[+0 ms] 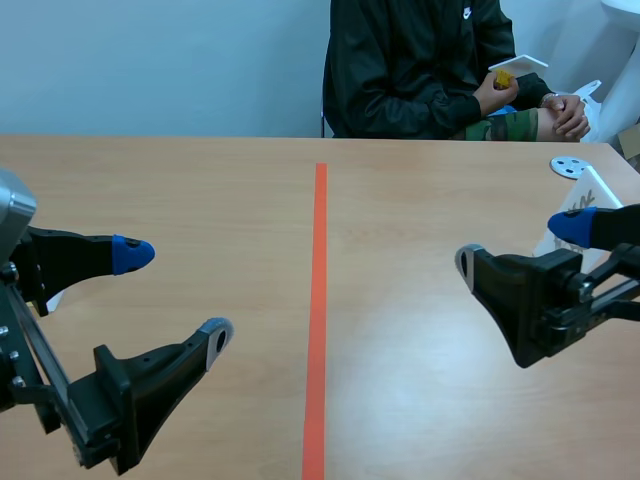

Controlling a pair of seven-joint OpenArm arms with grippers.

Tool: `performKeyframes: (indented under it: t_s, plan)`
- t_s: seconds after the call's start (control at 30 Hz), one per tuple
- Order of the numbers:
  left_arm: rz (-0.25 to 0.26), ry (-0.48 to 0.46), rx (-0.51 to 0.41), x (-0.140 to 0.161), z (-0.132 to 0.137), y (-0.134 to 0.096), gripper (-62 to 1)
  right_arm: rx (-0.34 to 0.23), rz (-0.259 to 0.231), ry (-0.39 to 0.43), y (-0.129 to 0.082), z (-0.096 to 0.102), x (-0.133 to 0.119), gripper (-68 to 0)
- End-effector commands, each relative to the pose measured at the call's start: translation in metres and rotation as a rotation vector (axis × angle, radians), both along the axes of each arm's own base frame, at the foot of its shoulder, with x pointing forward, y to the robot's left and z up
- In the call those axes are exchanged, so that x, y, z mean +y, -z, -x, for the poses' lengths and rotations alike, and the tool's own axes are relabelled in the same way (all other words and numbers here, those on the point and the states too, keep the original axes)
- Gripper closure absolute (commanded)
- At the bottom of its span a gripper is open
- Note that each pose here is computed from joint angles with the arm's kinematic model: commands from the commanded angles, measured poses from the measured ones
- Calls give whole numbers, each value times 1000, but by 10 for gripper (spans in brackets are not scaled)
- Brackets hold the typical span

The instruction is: Sort the leaf by its shape. The table is split by an orange tape line. A compound leaf with several leaflets goes to the left side, a simple leaf with one blade goes to the right side. Return to the home posture when a red brick is placed on the table.

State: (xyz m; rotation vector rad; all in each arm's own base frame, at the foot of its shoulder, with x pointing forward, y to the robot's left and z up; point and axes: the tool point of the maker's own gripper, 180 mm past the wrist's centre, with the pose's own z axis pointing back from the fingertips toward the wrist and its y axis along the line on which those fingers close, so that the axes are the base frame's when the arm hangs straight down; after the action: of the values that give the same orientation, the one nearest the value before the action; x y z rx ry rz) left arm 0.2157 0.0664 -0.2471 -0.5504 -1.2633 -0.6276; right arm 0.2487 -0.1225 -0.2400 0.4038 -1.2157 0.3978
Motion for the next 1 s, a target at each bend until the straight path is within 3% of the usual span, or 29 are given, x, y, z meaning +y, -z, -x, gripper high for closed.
performKeyframes:
  t_s: [0.0, 0.27, 0.63, 0.97]
  plan:
    - [21, 0, -18, -1, -2, -6, -623, -24, -18, -16, -7, -2, 6, -679]
    - [21, 0, -18, -1, -2, -6, -623, -23, -26, -36, -6, -1, 11, -679]
    - [21, 0, -18, -1, -2, -6, -623, -17, 32, -149, -1, 2, 29, -679]
    - [21, 0, -18, -1, -2, -6, -623, -19, 73, -161, 4, 1, 36, -679]
